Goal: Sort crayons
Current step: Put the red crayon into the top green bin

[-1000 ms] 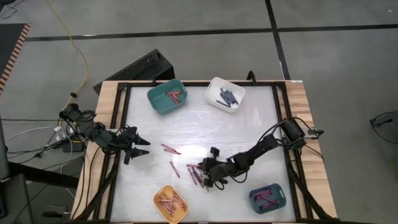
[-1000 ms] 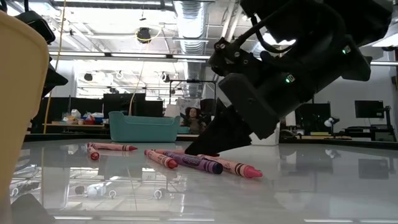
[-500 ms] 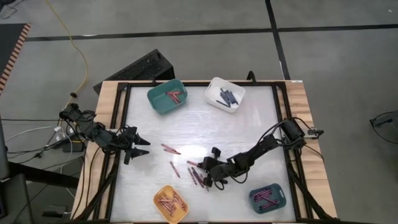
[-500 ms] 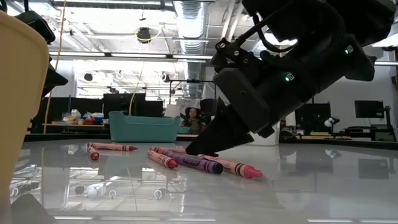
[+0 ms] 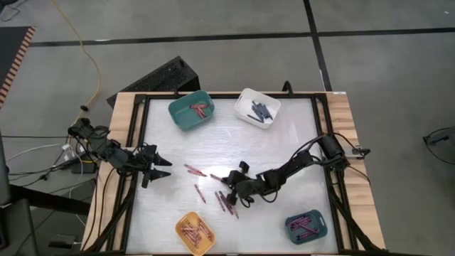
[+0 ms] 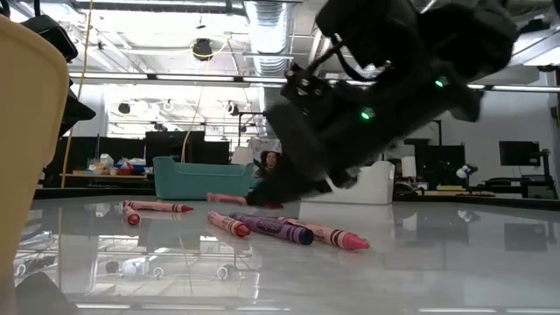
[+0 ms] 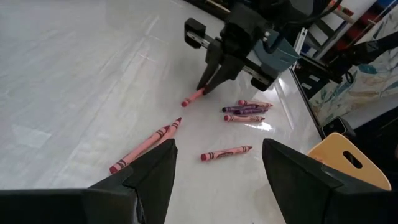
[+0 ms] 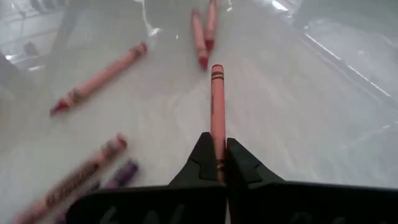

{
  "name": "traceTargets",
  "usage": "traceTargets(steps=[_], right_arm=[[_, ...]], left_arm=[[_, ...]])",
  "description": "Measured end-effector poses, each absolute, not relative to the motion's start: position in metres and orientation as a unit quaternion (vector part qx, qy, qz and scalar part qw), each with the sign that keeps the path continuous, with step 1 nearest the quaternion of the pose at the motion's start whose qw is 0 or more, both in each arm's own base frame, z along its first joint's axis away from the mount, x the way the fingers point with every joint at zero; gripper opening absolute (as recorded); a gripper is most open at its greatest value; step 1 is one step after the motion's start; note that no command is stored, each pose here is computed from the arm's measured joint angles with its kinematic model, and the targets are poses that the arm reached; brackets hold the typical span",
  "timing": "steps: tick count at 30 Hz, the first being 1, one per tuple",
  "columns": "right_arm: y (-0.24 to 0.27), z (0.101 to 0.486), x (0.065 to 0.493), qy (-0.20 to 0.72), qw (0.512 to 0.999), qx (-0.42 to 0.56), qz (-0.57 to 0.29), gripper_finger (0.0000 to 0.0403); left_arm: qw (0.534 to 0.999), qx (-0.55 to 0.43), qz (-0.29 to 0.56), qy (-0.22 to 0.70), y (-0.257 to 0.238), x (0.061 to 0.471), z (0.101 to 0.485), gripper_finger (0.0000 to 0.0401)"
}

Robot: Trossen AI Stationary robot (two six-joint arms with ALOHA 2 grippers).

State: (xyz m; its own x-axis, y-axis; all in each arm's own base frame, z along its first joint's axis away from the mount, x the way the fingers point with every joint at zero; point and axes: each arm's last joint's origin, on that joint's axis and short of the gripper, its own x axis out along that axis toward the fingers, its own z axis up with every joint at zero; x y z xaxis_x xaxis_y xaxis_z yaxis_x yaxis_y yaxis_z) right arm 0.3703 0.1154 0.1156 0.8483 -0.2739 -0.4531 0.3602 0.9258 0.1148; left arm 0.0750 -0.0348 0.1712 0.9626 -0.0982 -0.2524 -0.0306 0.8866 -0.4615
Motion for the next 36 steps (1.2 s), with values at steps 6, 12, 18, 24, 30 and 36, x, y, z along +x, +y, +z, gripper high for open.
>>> traceTargets(steps=[6, 12, 18, 24, 30, 36], right_arm=[[0.100, 0.133, 0.390, 0.204, 0.963, 0.090, -0.153, 0.0005], [0.084, 0.156, 0.412, 0.178, 0.971, 0.061, -0.148, 0.0005], [0.059, 0.181, 0.431, 0.153, 0.977, 0.048, -0.141, 0.0005], [0.027, 0.205, 0.446, 0.127, 0.976, 0.032, -0.172, 0.0005], [-0.008, 0.219, 0.453, 0.105, 0.972, 0.035, -0.208, 0.0005], [-0.042, 0.225, 0.453, 0.091, 0.963, 0.058, -0.247, 0.0005]], left_arm=[[0.962, -0.237, -0.018, 0.136, -0.035, 0.075, 0.171, 0.0228], [0.962, -0.237, -0.018, 0.136, -0.035, 0.075, 0.171, 0.0228], [0.962, -0.237, -0.018, 0.136, -0.035, 0.075, 0.171, 0.0228], [0.962, -0.237, -0.018, 0.136, -0.035, 0.075, 0.171, 0.0228], [0.962, -0.237, -0.018, 0.136, -0.035, 0.075, 0.171, 0.0228], [0.962, -0.237, -0.018, 0.136, -0.035, 0.075, 0.171, 0.0228]])
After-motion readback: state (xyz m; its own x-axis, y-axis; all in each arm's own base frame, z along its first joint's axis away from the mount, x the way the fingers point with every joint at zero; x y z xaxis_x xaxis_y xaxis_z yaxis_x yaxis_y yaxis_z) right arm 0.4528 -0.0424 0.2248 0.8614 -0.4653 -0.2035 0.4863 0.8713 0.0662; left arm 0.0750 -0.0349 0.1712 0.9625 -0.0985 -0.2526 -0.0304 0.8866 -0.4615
